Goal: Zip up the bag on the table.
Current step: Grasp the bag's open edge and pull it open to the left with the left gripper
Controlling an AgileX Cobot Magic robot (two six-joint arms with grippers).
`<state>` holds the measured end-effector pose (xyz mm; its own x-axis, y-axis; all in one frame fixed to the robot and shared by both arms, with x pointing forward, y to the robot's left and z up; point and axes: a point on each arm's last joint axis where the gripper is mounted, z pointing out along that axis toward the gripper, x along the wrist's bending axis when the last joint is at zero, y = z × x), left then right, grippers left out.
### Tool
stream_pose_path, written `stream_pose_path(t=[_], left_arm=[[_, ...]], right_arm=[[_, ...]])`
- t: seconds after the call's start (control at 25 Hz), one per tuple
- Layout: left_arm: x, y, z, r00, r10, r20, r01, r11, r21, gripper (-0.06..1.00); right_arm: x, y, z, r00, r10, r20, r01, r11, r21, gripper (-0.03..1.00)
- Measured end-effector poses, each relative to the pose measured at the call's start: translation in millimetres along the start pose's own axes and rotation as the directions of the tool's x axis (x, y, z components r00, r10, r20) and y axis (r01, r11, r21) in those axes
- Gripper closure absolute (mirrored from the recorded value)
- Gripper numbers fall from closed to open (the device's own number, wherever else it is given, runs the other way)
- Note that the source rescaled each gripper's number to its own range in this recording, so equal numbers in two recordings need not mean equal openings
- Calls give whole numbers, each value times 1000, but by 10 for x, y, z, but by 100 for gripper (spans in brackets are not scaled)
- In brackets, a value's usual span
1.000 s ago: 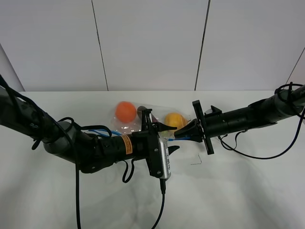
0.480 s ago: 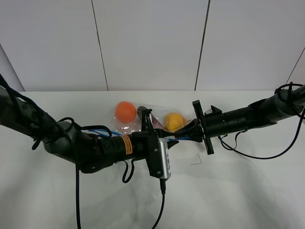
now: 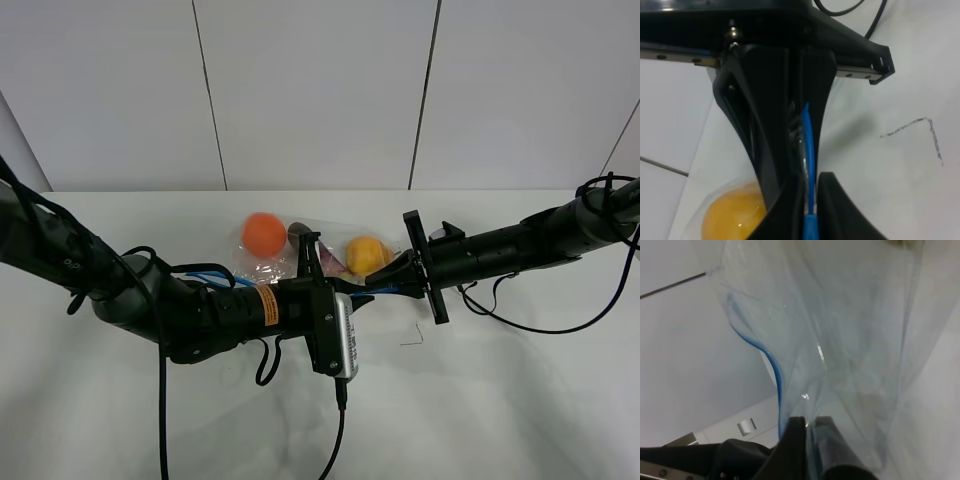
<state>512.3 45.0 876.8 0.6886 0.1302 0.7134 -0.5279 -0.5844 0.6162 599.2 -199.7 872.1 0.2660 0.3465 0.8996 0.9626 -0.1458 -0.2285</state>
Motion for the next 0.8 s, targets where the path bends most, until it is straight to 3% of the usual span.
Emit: stream_pose_path(t=[0.44,0.8], left_arm=[[-51,-222,-169,1000,-19,-10,20,997,75,94],[139,-692,-473,993,-77,-91,95,972,215,94]], right_arm=[[0,3,13,1000,-3,5,3,1000,-6,97],[10,19,16,1000,4,-4,-4,1000,-25,97]])
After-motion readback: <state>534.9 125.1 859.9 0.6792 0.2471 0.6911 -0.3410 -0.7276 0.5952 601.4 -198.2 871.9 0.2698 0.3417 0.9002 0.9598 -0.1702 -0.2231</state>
